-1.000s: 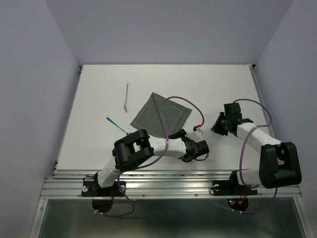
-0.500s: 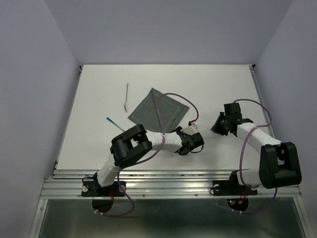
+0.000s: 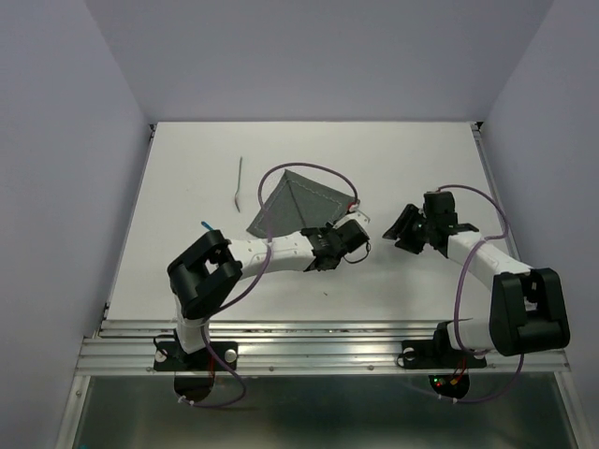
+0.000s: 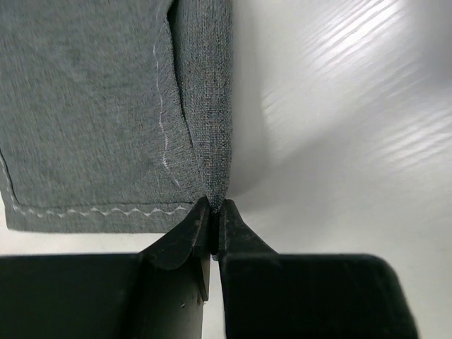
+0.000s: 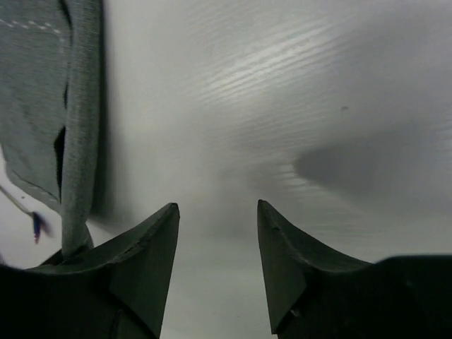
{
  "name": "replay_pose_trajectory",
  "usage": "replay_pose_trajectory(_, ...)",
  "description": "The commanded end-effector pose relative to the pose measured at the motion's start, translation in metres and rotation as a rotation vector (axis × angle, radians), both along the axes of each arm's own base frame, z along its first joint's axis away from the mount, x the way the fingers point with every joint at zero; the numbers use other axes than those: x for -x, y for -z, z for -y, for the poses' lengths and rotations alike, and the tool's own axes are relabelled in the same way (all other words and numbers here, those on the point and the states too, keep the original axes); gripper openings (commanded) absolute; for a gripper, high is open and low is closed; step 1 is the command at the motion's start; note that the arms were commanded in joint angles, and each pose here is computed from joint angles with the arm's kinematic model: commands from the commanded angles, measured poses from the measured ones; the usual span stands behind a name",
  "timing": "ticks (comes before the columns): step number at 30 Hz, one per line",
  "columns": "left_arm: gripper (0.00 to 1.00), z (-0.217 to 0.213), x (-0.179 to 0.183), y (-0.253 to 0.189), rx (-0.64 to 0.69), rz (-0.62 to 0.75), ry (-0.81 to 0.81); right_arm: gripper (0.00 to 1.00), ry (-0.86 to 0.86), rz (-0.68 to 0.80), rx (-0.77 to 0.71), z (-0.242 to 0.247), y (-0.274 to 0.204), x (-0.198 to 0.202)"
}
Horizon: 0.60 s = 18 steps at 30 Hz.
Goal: Fold the napkin into a case and place the utensils inside
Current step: Pick up the upper triangle-folded napkin from the center of the board.
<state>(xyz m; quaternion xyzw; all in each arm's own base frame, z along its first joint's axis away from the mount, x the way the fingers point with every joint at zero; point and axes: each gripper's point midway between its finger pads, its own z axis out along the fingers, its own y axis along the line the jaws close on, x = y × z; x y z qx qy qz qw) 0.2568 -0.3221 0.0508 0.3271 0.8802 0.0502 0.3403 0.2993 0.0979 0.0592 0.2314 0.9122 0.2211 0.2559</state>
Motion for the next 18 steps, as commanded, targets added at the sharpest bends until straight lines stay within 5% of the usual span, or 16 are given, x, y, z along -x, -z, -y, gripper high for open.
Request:
replay_pose_trajectory(1, 0.00, 0.034, 0.007, -0.036, 0.204, -0.015, 0.086, 0.58, -0.040, 0.109, -0.184, -0.032, -0.033, -0.031)
replay_pose_trajectory(6, 0.00, 0.039, 0.014, -0.024, 0.227, -0.062, 0.102, 0.70, -0.064, 0.116, -0.265, -0.058, -0.037, -0.043)
replay_pose_trajectory(18, 0.00, 0.042, 0.019, -0.024, 0.260, -0.086, 0.107, 0.66, -0.082, 0.051, -0.412, -0.095, -0.008, -0.067)
